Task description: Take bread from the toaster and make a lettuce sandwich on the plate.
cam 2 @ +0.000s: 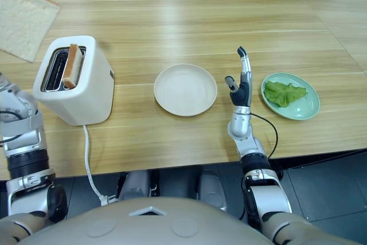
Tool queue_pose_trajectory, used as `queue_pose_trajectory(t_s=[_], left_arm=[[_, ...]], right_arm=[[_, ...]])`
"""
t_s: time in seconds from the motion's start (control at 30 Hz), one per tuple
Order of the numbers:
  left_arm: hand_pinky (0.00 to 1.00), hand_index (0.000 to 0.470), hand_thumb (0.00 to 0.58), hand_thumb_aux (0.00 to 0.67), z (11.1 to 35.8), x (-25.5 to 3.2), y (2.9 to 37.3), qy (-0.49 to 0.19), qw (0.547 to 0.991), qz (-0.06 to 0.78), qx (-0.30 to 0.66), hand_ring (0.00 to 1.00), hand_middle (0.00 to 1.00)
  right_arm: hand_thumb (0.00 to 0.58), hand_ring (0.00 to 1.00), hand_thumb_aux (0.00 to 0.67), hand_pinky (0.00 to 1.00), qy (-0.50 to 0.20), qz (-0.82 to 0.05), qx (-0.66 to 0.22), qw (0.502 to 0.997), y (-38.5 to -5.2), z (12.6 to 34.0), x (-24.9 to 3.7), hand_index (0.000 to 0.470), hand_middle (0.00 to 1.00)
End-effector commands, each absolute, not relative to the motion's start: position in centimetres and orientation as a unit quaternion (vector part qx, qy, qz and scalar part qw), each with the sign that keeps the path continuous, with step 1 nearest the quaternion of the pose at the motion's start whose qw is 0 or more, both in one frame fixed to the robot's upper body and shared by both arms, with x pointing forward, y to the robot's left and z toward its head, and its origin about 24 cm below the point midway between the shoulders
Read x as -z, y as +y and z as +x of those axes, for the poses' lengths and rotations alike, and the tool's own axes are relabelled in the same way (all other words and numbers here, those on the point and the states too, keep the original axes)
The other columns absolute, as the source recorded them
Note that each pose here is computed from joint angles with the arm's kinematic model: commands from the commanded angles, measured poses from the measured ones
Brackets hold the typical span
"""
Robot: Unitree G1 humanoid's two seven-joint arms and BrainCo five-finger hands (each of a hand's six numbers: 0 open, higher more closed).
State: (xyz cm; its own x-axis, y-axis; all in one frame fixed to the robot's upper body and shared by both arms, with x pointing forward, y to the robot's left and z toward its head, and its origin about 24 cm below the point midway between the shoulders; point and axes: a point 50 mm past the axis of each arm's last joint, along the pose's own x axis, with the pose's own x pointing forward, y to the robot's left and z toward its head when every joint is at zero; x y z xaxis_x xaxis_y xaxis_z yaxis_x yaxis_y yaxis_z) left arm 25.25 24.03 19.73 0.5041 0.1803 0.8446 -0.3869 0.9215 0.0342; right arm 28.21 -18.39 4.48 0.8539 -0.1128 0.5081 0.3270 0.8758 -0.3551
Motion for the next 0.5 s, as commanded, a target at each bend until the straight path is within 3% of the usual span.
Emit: queue_pose_trajectory(t_s=[0.03, 0.27, 0.5], left_arm=[[1.0, 0.46, 0.58, 0.67, 27.3, -18.3, 20.0, -0.442, 0.893, 0.065, -0.048, 1.0, 1.0], [1.0, 0.46, 0.58, 0.67, 29.3, -15.2, 13.1, -0.379, 0.92, 0.038, 0.091, 1.0, 1.0], [1.0, 0.46, 0.58, 0.67, 30.4, -11.2, 9.5, -0.288, 0.941, 0.052, 0.171, 1.0, 1.0]], right_arm=[[0.0, 0.0, 0.0, 0.0, -0.242, -0.228, 0.144, 0.932, -19.7, 28.5, -4.7, 0.0, 0.0], [0.0, 0.0, 0.0, 0.0, -0.238, -0.241, 0.196, 0.92, -22.2, 28.5, -4.9, 0.0, 0.0], [0.0, 0.0, 0.0, 0.0, -0.236, -0.259, 0.228, 0.909, -24.2, 28.2, -5.2, 0.0, 0.0]])
